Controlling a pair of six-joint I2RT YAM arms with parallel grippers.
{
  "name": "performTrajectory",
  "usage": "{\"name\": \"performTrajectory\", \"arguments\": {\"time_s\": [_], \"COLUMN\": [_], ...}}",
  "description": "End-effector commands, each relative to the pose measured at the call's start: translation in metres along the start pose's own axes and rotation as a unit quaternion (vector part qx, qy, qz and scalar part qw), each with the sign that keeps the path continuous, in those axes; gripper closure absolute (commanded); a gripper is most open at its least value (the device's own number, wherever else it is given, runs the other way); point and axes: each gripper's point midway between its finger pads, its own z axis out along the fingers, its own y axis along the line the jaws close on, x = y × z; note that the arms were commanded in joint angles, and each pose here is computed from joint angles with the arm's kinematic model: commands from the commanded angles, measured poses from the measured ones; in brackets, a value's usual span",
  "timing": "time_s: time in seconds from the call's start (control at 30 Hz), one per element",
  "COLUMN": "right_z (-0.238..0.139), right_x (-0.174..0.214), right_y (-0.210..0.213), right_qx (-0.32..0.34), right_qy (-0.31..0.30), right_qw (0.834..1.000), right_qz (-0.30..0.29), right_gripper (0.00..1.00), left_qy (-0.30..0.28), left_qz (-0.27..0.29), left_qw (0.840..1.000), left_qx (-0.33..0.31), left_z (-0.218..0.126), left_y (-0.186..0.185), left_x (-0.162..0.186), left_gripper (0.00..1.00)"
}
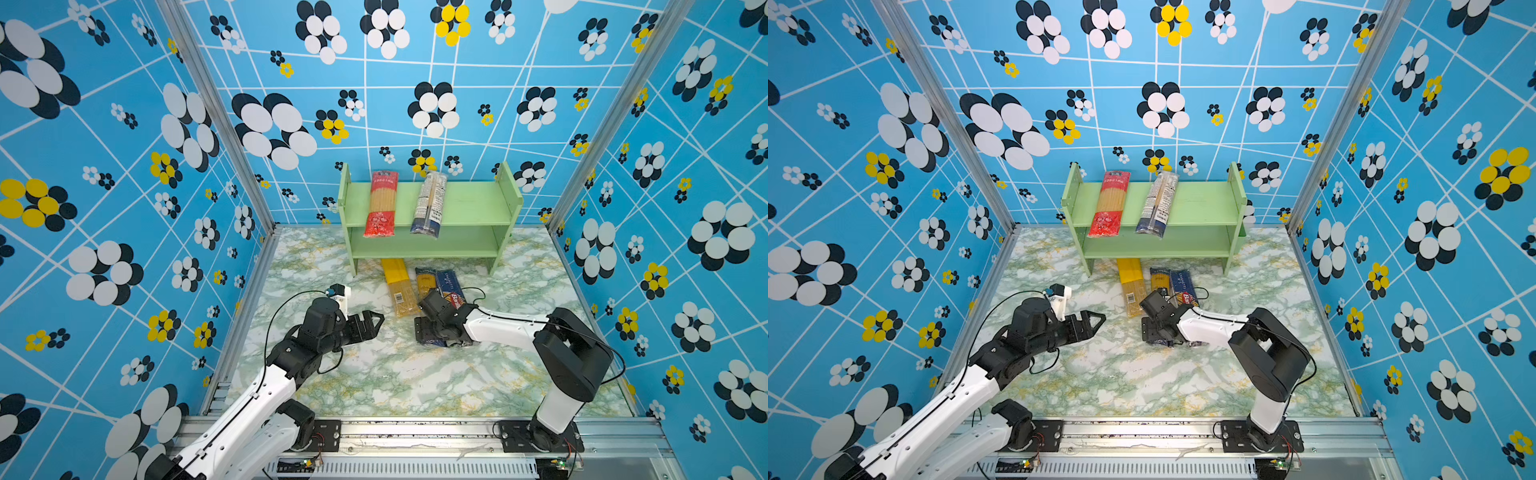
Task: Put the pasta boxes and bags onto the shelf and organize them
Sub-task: 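Lower the right gripper and close it around the Ankara bag's blue end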
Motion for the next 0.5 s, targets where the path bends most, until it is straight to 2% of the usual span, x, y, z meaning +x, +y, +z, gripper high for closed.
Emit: {"name": "performTrajectory", "arguments": {"time_s": [0.0,0.07,0.47], "right_z": [0.003,0.004,0.011], "right_x": [0.006,0.009,0.021], "right_y": [-0.011,-0.014,-0.013], "right_qx": [0.042,0.051,0.082], "right_qy": [0.008,0.014,0.027], "right_qw": [0.999,0.999,0.996], "right_qz": [-0.007,-0.012,-0.036], "right_gripper": [0.17,0.22,0.33], "left_qy": [0.004,0.004,0.004], "left_qz": [-0.004,-0.005,-0.007], "left_qw": [1.0,1.0,1.0], "left_qx": [0.005,0.004,0.006], "left_z": [0.001,0.001,0.0], "left_y": [0.002,0.003,0.002], "left_x": [0.002,0.002,0.002], "left_gripper": [0.04,0.03,0.0]}}
